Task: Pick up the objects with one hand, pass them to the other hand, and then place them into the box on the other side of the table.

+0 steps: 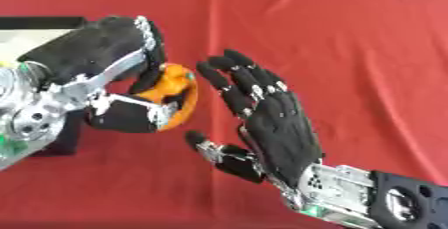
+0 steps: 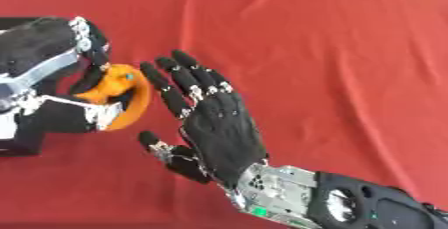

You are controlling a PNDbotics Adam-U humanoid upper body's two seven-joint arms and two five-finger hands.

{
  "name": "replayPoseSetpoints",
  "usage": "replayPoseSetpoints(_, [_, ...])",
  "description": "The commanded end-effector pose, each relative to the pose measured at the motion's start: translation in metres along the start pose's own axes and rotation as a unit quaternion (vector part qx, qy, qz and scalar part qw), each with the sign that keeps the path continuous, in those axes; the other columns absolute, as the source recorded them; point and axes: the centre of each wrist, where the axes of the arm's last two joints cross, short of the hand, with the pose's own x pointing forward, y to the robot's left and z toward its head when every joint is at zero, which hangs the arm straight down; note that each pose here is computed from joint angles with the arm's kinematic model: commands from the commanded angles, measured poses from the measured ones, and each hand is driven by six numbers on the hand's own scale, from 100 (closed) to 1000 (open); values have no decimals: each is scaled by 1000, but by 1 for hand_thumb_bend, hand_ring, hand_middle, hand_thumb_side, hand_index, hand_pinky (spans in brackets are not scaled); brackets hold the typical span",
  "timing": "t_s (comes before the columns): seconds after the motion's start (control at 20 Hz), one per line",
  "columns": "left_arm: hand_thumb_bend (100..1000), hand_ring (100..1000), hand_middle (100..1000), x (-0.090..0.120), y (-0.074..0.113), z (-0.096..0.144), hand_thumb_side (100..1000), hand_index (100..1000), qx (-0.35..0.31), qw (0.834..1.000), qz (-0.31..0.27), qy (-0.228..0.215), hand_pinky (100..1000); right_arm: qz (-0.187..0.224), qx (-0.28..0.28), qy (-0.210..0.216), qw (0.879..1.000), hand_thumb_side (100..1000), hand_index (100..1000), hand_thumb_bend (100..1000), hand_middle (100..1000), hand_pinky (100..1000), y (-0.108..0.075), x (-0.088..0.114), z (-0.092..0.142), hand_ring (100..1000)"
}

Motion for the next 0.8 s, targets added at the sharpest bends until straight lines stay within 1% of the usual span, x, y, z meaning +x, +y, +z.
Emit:
replayPoseSetpoints(0.05, [100, 497, 307, -13, 15, 9, 244, 100, 33, 999, -15, 25, 716, 38, -73, 57, 995, 298, 885, 565, 783, 520, -4, -1, -2, 841])
replayPoseSetpoints(0.25, [100, 512, 306, -29, 20, 18, 246, 100, 54, 997, -6, 53, 713, 36, -73, 56, 995, 293, 884, 561, 783, 520, -4, -1, 0, 839])
replayPoseSetpoints(0.5, [100, 518, 300, -44, 30, 28, 254, 100, 85, 994, 10, 75, 707, 33, -74, 58, 995, 291, 883, 554, 782, 520, -4, -1, 1, 839])
replayPoseSetpoints(0.8, [100, 514, 295, -63, 40, 44, 270, 100, 137, 983, 19, 117, 702, 33, -79, 61, 994, 284, 881, 544, 783, 520, -4, -2, 2, 839])
